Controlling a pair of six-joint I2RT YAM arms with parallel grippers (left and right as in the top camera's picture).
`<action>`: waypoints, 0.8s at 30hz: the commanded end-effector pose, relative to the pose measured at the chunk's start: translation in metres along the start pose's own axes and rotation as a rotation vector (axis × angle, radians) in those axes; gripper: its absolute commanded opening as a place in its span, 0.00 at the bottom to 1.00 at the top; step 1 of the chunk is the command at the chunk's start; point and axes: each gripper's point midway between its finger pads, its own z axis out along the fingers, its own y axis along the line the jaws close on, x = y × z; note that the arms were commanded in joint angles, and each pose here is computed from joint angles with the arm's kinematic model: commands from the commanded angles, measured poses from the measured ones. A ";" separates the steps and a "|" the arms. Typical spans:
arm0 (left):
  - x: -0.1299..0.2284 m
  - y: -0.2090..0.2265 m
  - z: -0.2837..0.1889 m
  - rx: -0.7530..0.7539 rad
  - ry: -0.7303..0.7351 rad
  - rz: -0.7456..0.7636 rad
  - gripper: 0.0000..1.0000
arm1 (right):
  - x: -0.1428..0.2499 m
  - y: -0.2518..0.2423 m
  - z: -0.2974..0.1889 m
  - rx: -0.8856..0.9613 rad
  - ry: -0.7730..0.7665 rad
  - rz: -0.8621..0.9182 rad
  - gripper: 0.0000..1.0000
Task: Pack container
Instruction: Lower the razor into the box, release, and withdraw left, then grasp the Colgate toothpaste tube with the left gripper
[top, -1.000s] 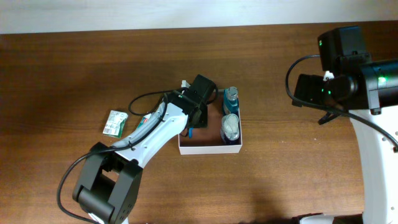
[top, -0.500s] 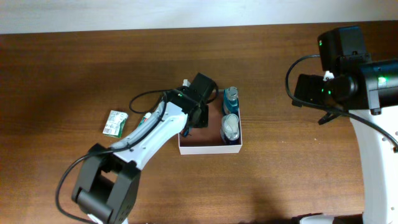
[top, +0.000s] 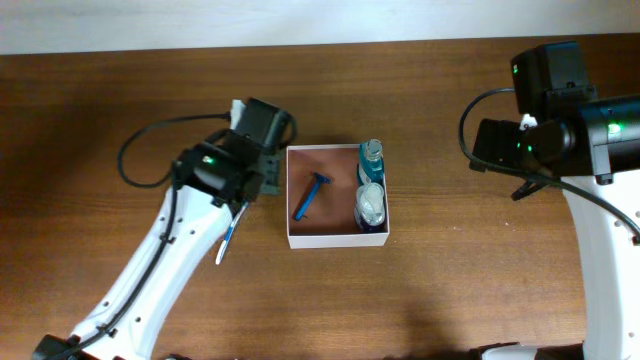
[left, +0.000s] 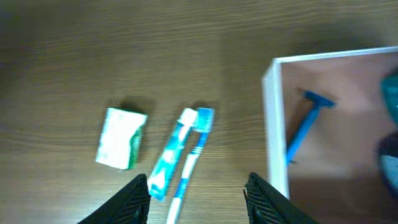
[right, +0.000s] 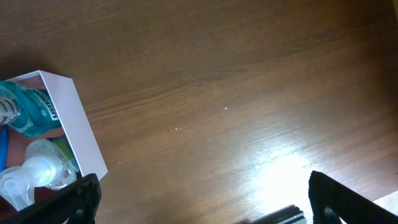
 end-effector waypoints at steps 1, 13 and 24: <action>0.004 0.018 0.016 -0.013 0.050 0.069 0.50 | -0.003 -0.004 -0.001 0.014 -0.013 0.012 0.98; 0.052 0.031 0.092 0.196 0.335 0.085 0.42 | -0.003 -0.004 -0.001 0.014 -0.013 0.012 0.98; 0.071 0.020 0.137 0.246 0.420 0.153 0.42 | -0.003 -0.004 -0.001 0.014 -0.013 0.012 0.98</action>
